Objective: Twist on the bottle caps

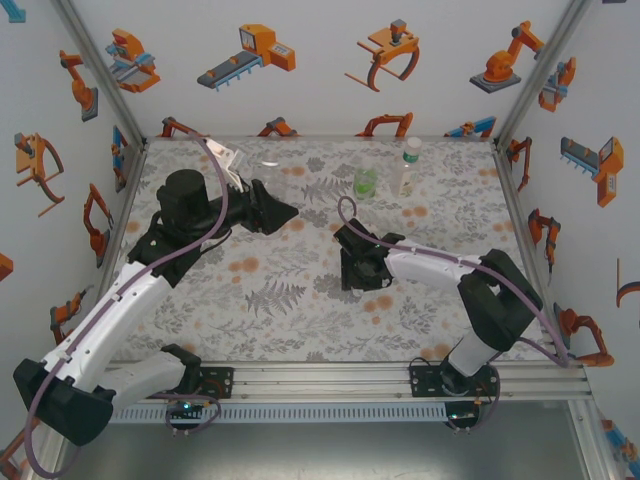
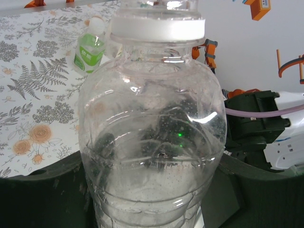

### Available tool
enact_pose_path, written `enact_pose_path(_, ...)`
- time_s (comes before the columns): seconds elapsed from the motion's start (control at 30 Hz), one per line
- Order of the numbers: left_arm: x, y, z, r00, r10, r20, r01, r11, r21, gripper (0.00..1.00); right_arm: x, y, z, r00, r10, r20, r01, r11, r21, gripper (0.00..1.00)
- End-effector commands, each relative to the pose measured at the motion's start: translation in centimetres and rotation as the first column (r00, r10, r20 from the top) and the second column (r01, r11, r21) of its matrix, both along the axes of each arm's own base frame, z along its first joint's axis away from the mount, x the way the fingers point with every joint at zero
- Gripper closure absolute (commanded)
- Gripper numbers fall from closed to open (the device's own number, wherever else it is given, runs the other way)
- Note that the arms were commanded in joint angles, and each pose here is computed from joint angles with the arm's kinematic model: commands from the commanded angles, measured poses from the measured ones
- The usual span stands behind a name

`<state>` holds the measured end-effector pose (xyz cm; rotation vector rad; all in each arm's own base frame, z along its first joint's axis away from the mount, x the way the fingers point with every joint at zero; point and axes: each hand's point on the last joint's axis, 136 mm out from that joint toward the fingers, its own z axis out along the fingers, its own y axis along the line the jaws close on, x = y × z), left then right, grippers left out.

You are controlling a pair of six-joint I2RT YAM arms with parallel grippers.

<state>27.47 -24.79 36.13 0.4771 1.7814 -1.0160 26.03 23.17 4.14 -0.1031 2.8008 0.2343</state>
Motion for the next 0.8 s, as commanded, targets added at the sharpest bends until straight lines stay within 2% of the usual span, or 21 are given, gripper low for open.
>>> enact_pose_path(0.0, 0.2, 0.1, 1.7, 1.0, 0.006, 0.028, -0.005, 0.999, -0.031, 1.0, -0.5, -0.7, -1.2, 1.0, -0.008, -0.026, 0.007, 1.0, -0.024, 0.52)
enact_pose_path(0.23, 0.3, 0.1, 1.5, 1.0, 0.006, 0.024, -0.006, 1.0, -0.027, 1.0, -0.6, -0.9, -1.9, 0.999, -0.033, -0.042, 0.033, 0.999, 0.003, 0.63)
enact_pose_path(0.37, 0.3, 0.1, 1.4, 1.0, 0.007, 0.024, -0.007, 1.0, -0.023, 1.0, -0.2, -0.3, -1.6, 0.998, -0.044, -0.041, 0.046, 0.998, 0.053, 0.73)
enact_pose_path(0.57, 0.1, 0.5, 1.4, 0.999, 0.018, 0.031, -0.018, 1.0, -0.015, 1.0, 0.8, 2.0, -0.8, 0.998, -0.052, -0.047, 0.061, 0.974, 0.217, 0.81)
enact_pose_path(0.77, 0.1, 0.8, 1.2, 0.999, 0.028, 0.028, -0.028, 1.0, -0.012, 1.0, 1.9, 4.4, -0.3, 0.993, -0.074, -0.091, 0.107, 0.887, 0.449, 0.8)
